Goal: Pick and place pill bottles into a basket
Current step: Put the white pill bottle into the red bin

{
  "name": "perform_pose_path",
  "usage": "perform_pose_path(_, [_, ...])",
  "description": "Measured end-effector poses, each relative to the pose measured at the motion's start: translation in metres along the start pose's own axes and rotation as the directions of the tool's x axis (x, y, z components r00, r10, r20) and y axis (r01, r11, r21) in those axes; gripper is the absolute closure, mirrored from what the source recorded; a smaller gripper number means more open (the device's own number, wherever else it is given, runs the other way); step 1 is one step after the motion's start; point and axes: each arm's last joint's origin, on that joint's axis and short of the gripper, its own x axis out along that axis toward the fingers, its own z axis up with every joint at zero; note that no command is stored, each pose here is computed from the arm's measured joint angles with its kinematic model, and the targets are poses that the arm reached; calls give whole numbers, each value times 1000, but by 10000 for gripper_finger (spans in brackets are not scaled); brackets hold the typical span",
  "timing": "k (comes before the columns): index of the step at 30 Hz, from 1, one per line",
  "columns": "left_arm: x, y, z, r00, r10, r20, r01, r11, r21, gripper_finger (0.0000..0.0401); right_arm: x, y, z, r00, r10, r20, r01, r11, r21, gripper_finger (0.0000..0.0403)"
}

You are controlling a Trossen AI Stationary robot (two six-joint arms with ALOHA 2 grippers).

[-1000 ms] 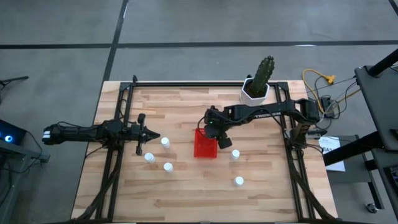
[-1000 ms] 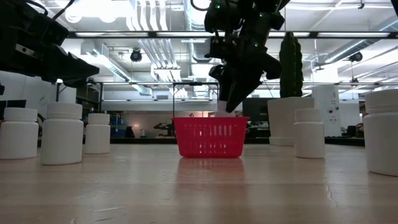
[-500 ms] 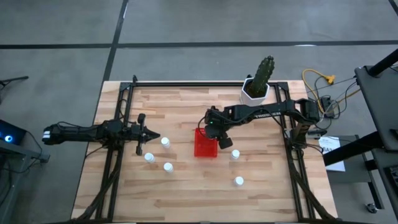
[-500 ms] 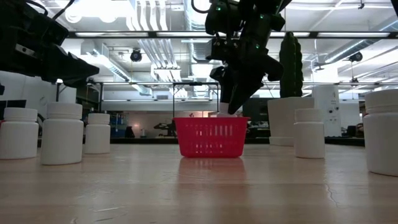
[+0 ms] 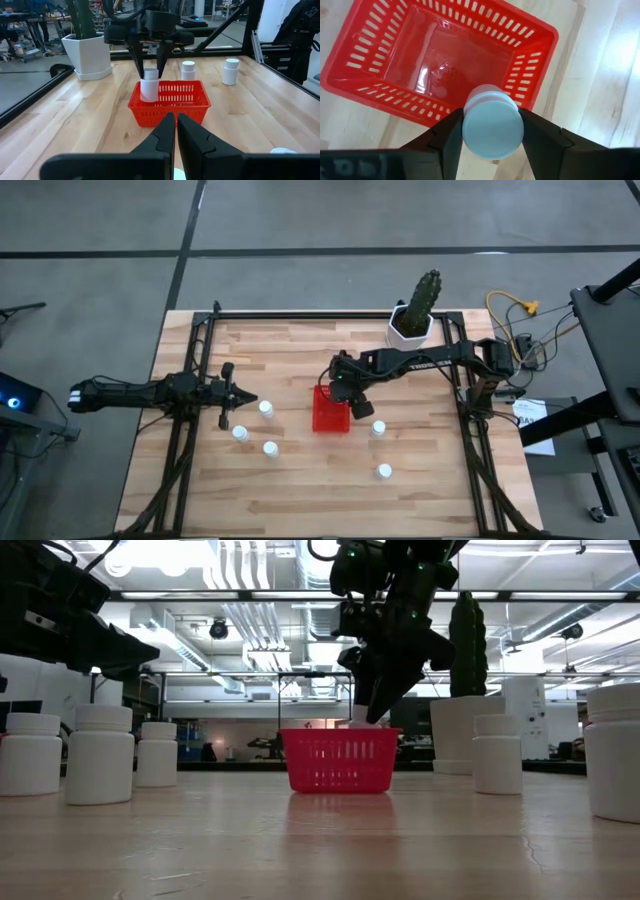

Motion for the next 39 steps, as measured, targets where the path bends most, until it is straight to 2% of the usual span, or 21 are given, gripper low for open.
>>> perform_pose_path(11, [0,0,0,1000,0,0,0,1000,0,399,0,0,0,1000,-11,-5,11,1000,6,211])
perform_pose_path(23, [0,0,0,1000,0,0,0,1000,0,399,-1,0,1,1000,-10,-5,10,1000,0,211])
perform_pose_path(31, [0,0,0,1000,0,0,0,1000,0,399,-11,5,15,999,-16,41,17,1000,-25,211])
perform_pose_path(39, [0,0,0,1000,0,0,0,1000,0,399,-14,21,15,999,48,-8,-48,998,-33,211])
